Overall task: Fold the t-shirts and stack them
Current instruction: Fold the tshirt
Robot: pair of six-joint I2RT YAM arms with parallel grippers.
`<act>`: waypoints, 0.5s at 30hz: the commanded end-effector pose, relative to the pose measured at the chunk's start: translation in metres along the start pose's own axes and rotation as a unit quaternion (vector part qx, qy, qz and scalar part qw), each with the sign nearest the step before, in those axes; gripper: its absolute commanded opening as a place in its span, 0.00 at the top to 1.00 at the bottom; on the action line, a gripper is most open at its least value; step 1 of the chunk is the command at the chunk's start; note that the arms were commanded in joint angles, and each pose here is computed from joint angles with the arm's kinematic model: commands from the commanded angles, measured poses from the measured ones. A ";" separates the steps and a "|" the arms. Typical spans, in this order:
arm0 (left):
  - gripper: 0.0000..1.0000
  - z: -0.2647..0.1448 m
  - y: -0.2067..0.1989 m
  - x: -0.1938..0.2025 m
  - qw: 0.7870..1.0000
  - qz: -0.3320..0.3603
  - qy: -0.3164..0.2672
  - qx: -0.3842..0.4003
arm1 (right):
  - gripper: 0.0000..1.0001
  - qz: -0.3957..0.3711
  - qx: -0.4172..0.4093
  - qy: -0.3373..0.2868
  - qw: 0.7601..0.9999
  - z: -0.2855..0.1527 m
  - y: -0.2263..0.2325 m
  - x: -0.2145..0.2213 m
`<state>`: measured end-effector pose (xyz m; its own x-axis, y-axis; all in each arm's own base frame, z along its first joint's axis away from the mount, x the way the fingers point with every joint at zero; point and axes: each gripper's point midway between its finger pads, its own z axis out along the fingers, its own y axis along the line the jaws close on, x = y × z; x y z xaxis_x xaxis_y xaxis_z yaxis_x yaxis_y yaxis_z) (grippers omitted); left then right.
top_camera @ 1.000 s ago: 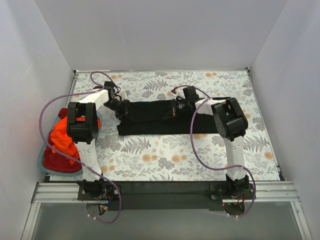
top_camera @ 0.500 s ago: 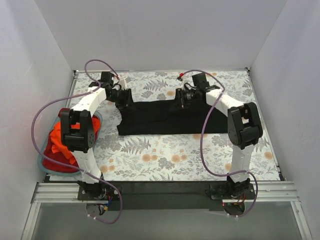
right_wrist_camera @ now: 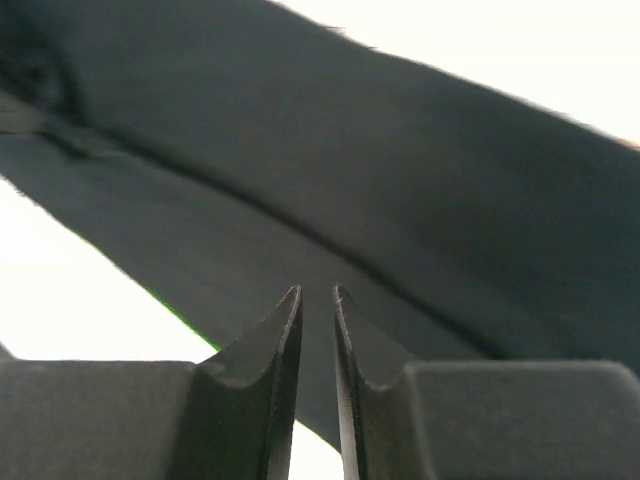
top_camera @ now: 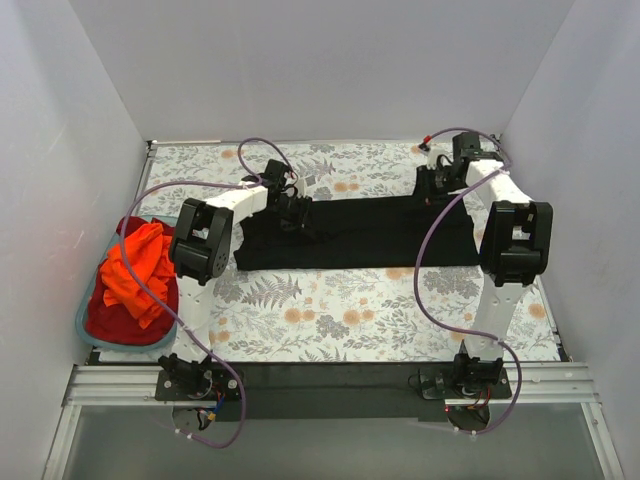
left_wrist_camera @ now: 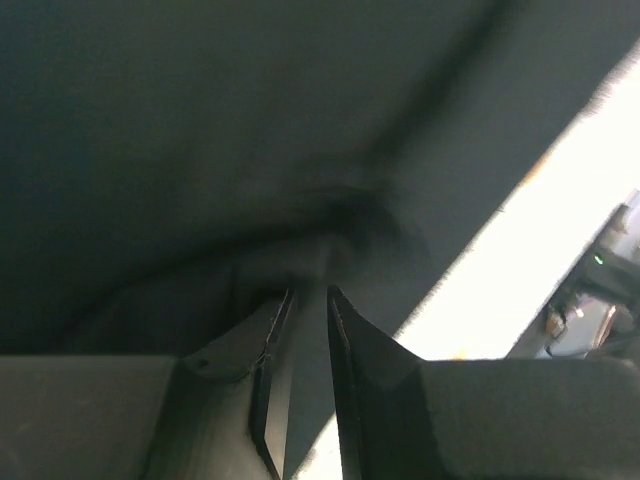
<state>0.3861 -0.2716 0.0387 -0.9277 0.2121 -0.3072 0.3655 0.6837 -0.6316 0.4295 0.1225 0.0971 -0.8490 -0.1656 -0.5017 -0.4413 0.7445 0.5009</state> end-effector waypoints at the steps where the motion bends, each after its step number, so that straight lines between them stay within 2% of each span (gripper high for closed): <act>1: 0.82 -0.001 0.019 -0.022 0.999 -0.013 -0.031 -0.036 | 0.75 -0.055 0.052 0.025 0.997 -0.014 -0.028 -0.002; 6: 0.77 -0.005 0.025 -0.027 0.998 -0.001 -0.029 -0.061 | 0.74 -0.109 0.105 0.049 0.987 -0.007 -0.066 -0.007; 8: 0.70 -0.027 0.015 -0.037 0.996 0.026 -0.041 -0.079 | 0.73 -0.117 0.131 0.069 0.982 -0.003 -0.083 -0.001; 12: 0.65 -0.069 0.005 -0.038 0.987 0.065 -0.059 -0.132 | 0.73 -0.146 0.177 0.093 0.969 -0.007 -0.106 0.000; 15: 0.64 -0.087 0.012 -0.014 0.982 0.066 -0.035 -0.171 | 0.73 -0.162 0.207 0.115 0.958 -0.012 -0.119 0.004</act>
<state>0.4058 -0.2358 0.0490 -0.9070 0.2310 -0.3521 0.3790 0.8122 -0.4435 0.4634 0.0474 0.0316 -0.7872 -0.4595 -0.4114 -0.5501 0.8247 0.1315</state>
